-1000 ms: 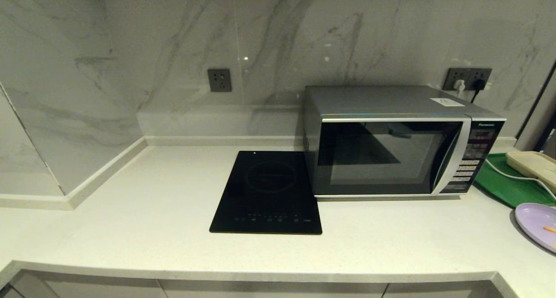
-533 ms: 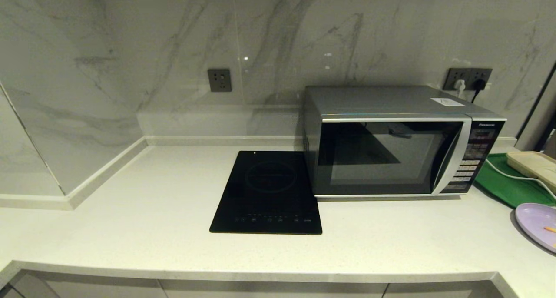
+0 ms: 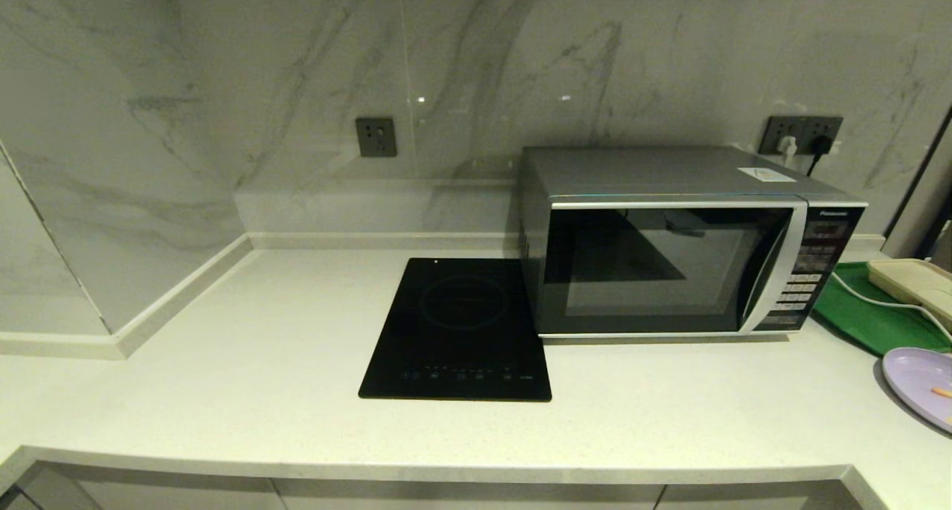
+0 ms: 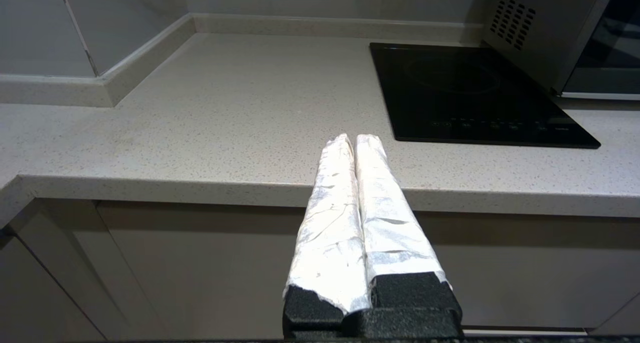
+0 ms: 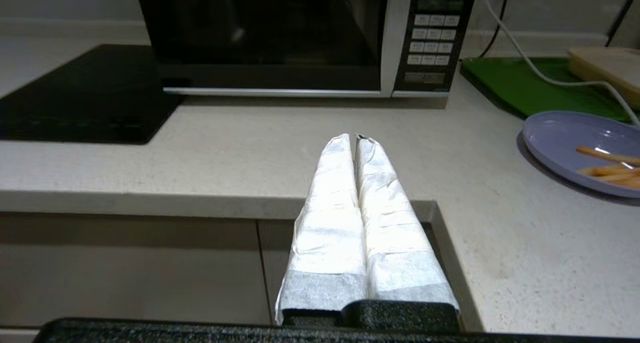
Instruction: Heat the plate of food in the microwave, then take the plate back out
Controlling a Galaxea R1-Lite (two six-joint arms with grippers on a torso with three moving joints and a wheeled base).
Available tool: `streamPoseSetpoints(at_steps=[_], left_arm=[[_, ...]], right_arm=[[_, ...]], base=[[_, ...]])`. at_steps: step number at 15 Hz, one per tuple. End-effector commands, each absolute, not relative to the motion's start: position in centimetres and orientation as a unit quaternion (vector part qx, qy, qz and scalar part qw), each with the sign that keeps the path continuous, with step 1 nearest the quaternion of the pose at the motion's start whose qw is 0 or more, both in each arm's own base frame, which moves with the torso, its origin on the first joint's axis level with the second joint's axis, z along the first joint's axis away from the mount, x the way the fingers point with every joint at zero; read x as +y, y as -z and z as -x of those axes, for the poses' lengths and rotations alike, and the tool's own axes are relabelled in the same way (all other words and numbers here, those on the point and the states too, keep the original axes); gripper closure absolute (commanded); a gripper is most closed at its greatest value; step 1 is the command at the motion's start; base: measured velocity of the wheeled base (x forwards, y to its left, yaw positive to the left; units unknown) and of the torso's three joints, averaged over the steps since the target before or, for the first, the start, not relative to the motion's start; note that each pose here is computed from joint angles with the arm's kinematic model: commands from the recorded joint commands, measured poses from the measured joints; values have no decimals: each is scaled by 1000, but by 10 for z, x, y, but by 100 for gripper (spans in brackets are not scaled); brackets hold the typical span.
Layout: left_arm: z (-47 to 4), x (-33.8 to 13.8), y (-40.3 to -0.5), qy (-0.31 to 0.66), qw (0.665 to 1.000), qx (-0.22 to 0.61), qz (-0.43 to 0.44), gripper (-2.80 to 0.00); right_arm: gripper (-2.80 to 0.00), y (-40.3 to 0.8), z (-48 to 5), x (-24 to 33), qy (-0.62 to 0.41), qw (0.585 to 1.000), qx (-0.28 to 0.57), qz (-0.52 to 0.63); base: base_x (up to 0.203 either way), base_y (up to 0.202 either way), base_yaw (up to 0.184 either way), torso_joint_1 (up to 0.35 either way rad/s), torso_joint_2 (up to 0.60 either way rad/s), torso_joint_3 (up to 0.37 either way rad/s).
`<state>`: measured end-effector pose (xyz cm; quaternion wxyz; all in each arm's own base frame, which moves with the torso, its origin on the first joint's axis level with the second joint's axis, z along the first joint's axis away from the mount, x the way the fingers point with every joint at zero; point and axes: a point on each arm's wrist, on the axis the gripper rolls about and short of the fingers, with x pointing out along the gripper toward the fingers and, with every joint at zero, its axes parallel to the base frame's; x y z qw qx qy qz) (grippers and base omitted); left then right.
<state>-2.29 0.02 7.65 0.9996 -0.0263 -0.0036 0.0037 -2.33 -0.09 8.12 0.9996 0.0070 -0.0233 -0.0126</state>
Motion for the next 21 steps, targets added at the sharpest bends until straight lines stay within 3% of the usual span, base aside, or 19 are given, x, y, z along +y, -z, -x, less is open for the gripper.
streamPoseSetpoints(at_steps=[1, 21], left_arm=[[23, 0, -77, -4, 1000, -4, 27, 0], [23, 0, -77, -4, 1000, -4, 27, 0]], right_arm=[[0, -75, 23, 0, -1, 1000, -1, 14], [0, -75, 23, -1, 5, 1000, -1, 8]], base=[[0, 0, 0, 0, 0, 0], [0, 0, 0, 0, 0, 0]])
